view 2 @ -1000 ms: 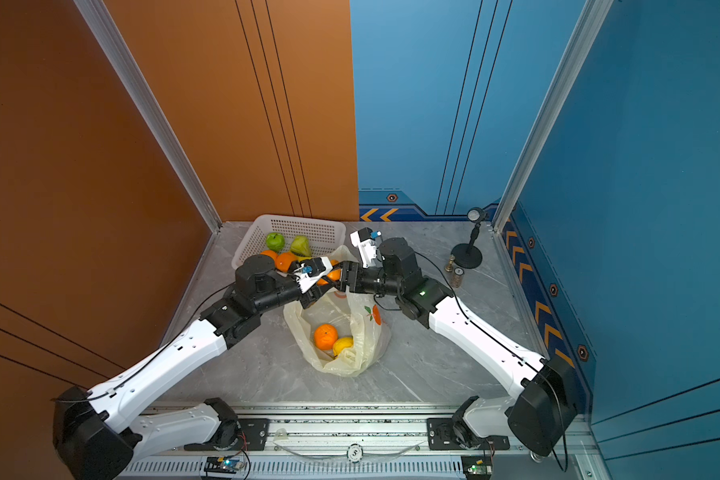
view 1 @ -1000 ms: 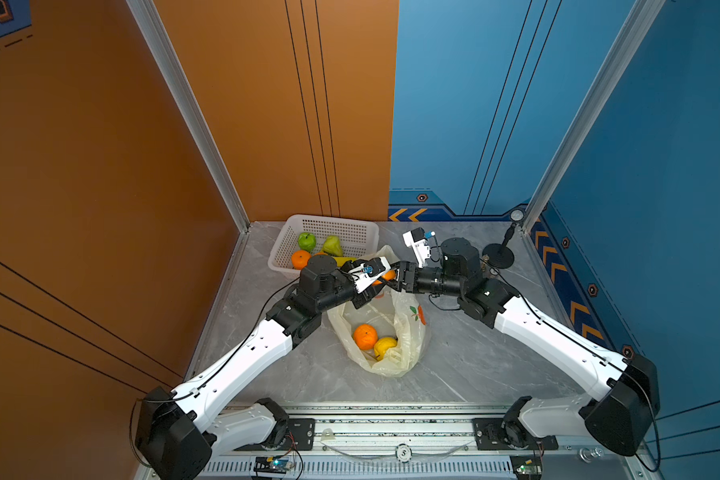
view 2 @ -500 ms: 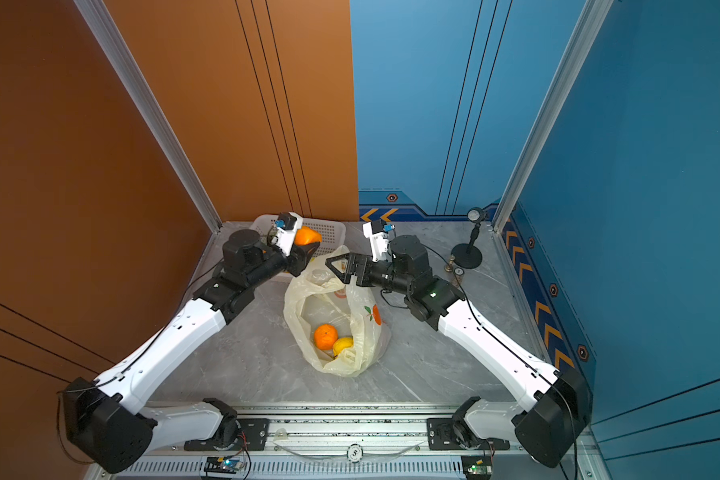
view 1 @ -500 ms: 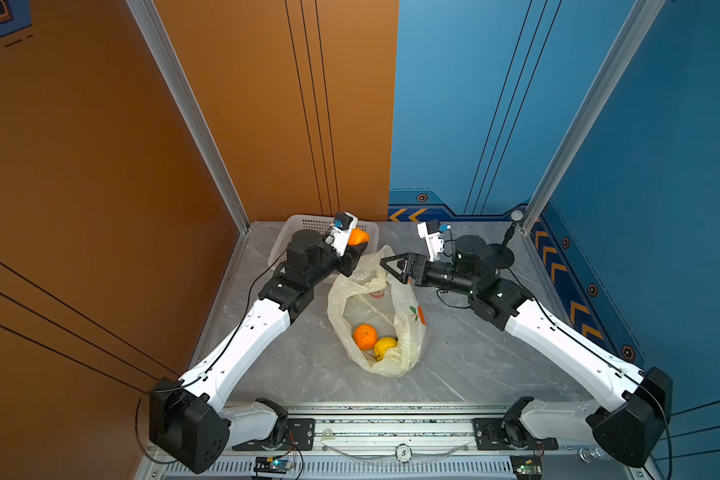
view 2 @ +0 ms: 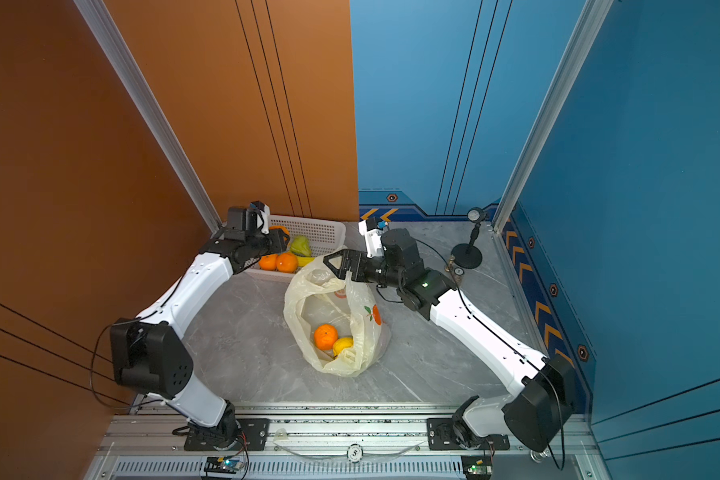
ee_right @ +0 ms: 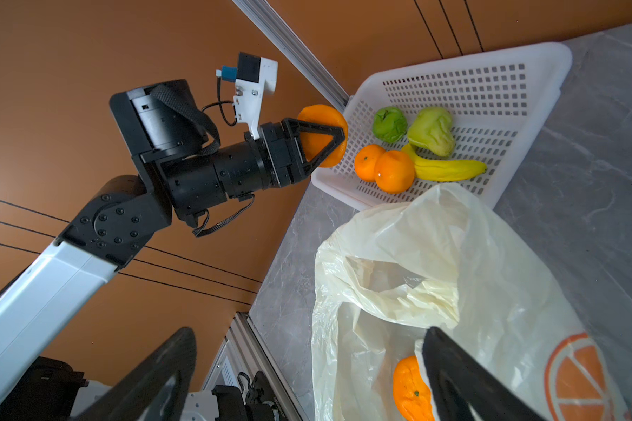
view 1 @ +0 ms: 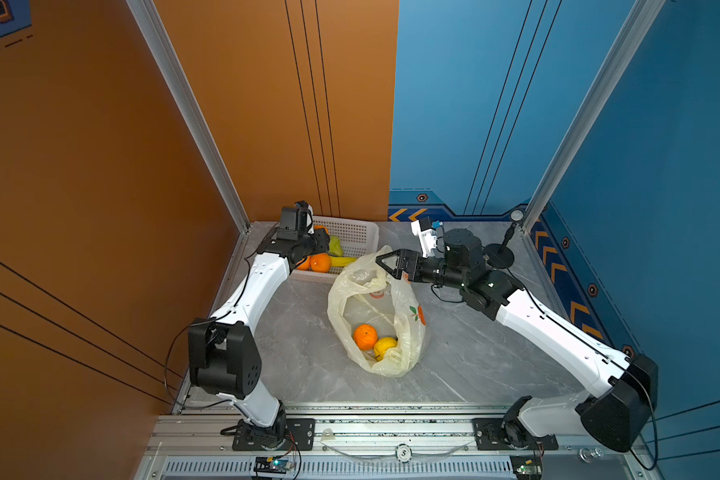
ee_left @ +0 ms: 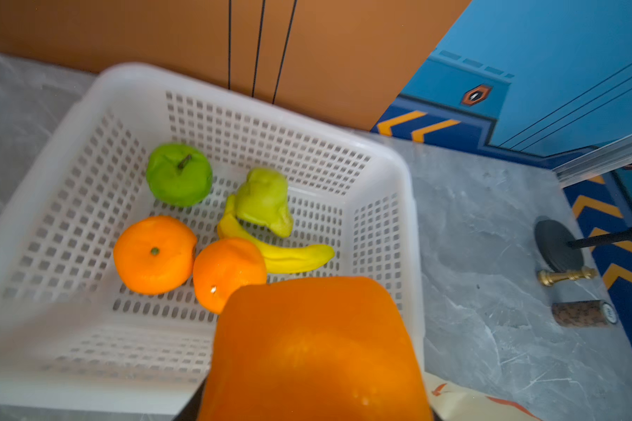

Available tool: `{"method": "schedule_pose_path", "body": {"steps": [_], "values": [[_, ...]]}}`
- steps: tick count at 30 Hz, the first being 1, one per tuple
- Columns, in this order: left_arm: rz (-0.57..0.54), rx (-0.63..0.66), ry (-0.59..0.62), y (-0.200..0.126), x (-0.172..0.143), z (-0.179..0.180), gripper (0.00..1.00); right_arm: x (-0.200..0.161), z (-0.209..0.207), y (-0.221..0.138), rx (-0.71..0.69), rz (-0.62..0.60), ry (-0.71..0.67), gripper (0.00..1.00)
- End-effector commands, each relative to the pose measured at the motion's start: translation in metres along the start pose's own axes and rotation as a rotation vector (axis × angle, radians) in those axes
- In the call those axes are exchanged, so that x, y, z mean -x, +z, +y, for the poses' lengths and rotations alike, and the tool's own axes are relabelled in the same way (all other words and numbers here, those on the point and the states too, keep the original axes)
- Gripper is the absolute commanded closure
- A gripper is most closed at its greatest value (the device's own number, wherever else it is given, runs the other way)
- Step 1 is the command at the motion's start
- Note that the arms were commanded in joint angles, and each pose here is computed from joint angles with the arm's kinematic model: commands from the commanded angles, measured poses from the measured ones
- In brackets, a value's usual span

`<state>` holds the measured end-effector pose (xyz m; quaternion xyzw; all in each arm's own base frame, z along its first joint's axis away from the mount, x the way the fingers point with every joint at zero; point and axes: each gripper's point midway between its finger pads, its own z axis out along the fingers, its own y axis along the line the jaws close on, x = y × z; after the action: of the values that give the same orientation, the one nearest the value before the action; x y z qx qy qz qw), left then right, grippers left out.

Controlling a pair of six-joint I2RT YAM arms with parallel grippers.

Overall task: Untie the knot of the plastic bag and take out the fruit
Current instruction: Place the fruit in the basket.

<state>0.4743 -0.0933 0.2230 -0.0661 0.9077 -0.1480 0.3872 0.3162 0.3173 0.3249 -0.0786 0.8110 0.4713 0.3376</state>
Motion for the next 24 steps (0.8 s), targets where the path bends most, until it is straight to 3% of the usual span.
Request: {"method": "schedule_pose_path", "body": {"steps": [1,12,19,24], "values": [[0.135,-0.011,-0.035,0.013,-0.021,-0.003,0.72,-0.007,-0.002,0.005,-0.036,0.045,0.017,0.02],[0.395,-0.027,0.030,0.082,-0.064,-0.014,0.69,-0.015,-0.007,0.019,-0.081,0.053,0.028,0.02],[0.474,0.017,0.039,0.118,-0.086,-0.006,0.67,-0.026,-0.001,0.016,-0.086,0.067,0.004,0.02],[0.493,0.032,0.046,0.126,-0.094,-0.001,0.47,-0.025,-0.003,0.010,-0.094,0.045,-0.007,0.02]]}}
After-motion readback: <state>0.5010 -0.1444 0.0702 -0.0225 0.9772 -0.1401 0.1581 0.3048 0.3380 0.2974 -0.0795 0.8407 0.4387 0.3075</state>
